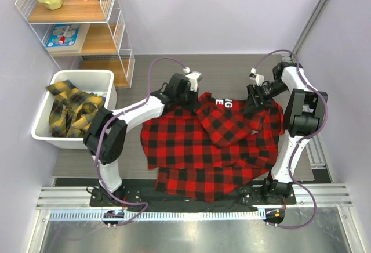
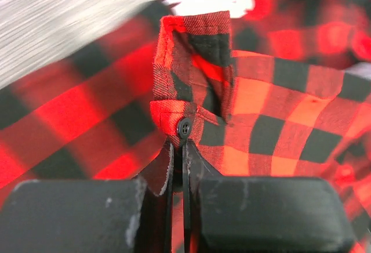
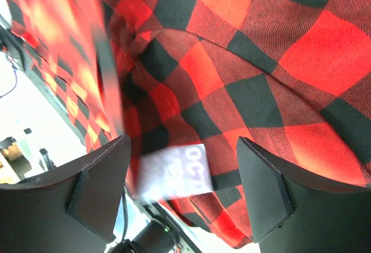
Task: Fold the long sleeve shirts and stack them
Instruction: Fold the shirt
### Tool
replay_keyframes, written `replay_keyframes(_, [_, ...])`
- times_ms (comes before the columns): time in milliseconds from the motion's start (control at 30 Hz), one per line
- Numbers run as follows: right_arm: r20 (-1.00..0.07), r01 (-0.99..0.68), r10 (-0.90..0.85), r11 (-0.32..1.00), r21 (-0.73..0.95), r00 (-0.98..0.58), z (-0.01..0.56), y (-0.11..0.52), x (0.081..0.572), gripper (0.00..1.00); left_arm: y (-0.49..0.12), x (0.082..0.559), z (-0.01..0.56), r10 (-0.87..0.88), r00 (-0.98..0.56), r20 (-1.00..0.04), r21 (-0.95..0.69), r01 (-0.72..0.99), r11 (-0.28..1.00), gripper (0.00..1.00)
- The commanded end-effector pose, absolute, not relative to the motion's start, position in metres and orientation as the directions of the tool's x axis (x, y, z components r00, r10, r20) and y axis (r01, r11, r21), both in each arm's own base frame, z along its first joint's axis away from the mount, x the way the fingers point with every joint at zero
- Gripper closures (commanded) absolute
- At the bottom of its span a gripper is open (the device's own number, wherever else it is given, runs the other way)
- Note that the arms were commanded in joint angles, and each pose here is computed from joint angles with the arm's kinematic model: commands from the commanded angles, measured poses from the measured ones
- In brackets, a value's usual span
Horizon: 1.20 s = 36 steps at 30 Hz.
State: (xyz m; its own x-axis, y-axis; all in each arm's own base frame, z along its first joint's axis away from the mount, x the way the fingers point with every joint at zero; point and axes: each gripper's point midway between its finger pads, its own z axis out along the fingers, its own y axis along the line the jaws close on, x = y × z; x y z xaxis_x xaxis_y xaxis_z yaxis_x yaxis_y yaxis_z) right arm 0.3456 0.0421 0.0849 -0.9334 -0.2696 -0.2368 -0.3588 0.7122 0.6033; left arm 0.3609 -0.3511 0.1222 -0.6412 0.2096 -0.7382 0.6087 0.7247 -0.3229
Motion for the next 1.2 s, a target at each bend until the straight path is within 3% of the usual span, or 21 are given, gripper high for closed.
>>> replay_keyframes(0, [-0.224, -0.389, -0.319, 0.720, 0.574, -0.921, 0.085, 0.037, 0.337, 0.22, -0.314, 0.395, 0.151, 0.024, -0.605, -0.796, -0.348, 0.490, 0.799, 1.00])
replay_keyframes(400, [-0.203, -0.359, -0.296, 0.776, 0.519, -0.933, 0.074, 0.022, 0.355, 0.29, -0.254, 0.372, 0.109, -0.034, -0.701, -0.712, -0.369, 0.333, 0.868, 0.99])
replay_keyframes(700, [-0.187, -0.368, -0.318, 0.782, 0.503, -0.930, 0.073, 0.017, 0.355, 0.31, -0.231, 0.344, 0.087, -0.062, -0.781, -0.622, -0.360, 0.214, 0.908, 0.91])
replay_keyframes(767, [-0.187, -0.373, -0.324, 0.783, 0.497, -0.928, 0.074, 0.017, 0.355, 0.32, -0.224, 0.334, 0.086, -0.064, -0.798, -0.599, -0.349, 0.189, 0.918, 0.84])
replay_keyframes(900, [-0.213, -0.393, -0.330, 0.773, 0.498, -0.920, 0.086, 0.018, 0.360, 0.34, -0.207, 0.327, 0.099, -0.009, -0.794, -0.608, -0.298, 0.217, 0.930, 0.45])
replay_keyframes(1033, [-0.334, -0.458, -0.332, 0.772, 0.441, -0.882, 0.117, 0.017, 0.386, 0.35, -0.204, 0.341, 0.144, 0.228, -0.701, -0.675, -0.191, 0.465, 0.864, 0.34])
replay_keyframes(1133, [-0.388, -0.470, -0.330, 0.809, 0.354, -0.860, 0.120, 0.007, 0.411, 0.37, -0.195, 0.368, 0.154, 0.439, -0.605, -0.664, -0.052, 0.623, 0.780, 0.34])
replay_keyframes(1167, [-0.383, -0.471, -0.343, 0.823, 0.318, -0.858, 0.117, 0.000, 0.416, 0.37, -0.196, 0.375, 0.135, 0.518, -0.599, -0.611, -0.039, 0.676, 0.736, 0.35])
